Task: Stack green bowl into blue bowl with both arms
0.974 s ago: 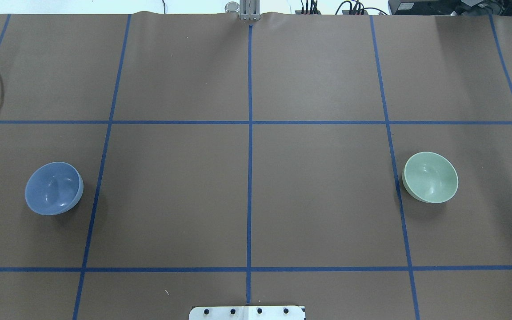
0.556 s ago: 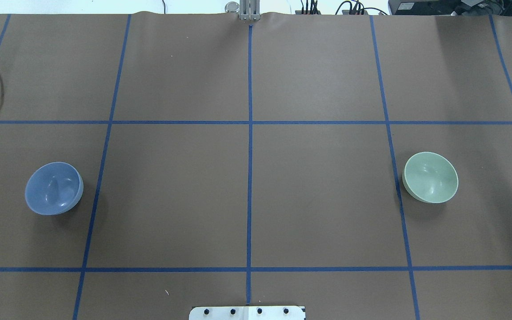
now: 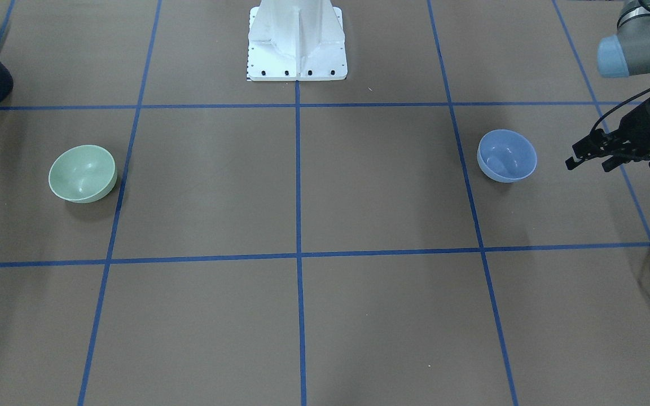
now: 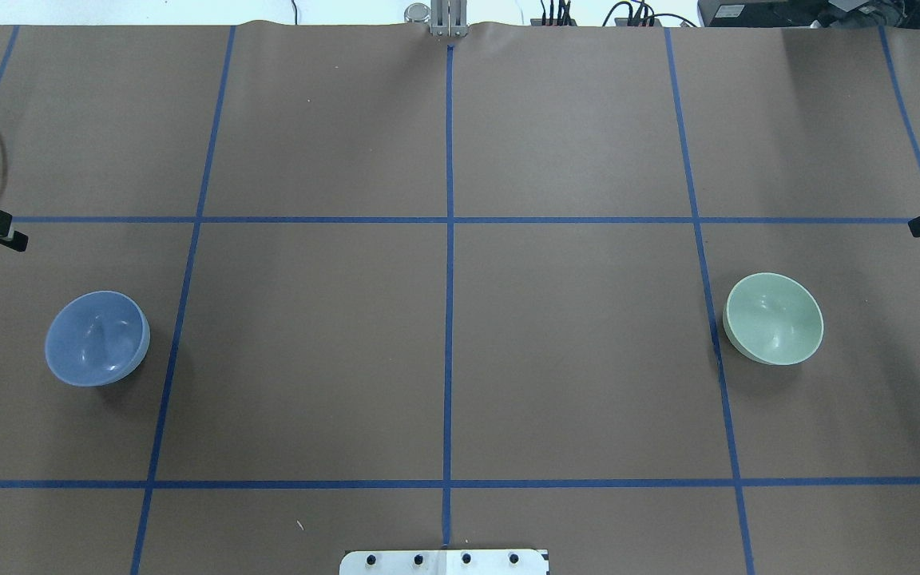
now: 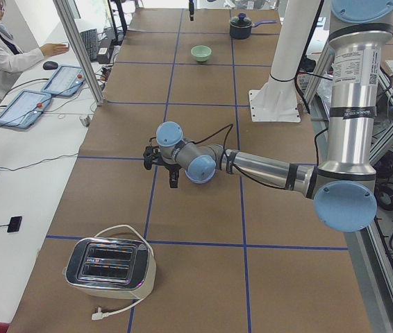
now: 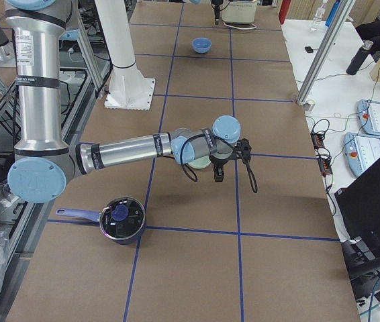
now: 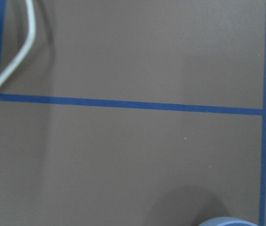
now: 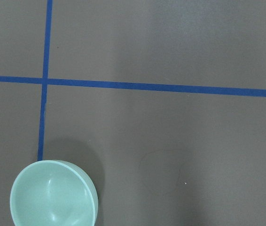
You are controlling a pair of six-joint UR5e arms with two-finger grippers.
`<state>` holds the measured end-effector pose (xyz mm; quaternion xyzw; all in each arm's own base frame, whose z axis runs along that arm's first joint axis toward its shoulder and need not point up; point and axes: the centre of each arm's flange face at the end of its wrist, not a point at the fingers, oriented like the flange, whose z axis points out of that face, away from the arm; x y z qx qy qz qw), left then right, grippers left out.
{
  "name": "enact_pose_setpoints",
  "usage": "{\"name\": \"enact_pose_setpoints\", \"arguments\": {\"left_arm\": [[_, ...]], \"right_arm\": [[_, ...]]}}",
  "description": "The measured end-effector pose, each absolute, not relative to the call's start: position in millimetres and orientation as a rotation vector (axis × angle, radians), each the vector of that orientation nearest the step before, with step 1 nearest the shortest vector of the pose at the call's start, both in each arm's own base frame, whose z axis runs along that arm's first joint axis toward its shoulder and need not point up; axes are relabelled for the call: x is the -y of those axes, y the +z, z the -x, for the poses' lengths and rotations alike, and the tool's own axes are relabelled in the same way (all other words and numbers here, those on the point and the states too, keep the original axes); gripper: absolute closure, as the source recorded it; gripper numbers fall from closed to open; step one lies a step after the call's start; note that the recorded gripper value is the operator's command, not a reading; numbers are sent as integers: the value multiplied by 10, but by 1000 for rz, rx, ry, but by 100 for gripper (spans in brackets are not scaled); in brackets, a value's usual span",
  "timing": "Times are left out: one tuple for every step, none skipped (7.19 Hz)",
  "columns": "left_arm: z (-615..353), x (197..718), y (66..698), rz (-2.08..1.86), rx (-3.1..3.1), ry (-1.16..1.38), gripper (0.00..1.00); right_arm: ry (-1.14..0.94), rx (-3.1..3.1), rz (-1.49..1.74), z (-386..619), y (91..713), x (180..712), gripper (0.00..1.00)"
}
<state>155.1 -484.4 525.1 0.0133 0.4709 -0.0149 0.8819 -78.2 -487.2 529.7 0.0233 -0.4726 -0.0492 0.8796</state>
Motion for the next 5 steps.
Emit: {"name": "enact_pose_setpoints", "arguments": {"left_arm": [[-1702,4766,5291,-25,-969,-22,0],[-1841,4642,5363,-35,-957,-16,0],[-1950,4516,5428,-44,-954,-9,0],[-2032,4416,5477,-47,-953,1,0],[-2084,4332,5523,-52,-951,9,3]], "right_arm": [[-106,979,-35,974,5252,4865,0],[-107,969,-26,1157,5196,4868,0],[-116,962,-28,1278,5166,4862,1],[-129,955,-31,1373,5154,4849,1],[-146,946,-40,1462,5152,4830,1]]}}
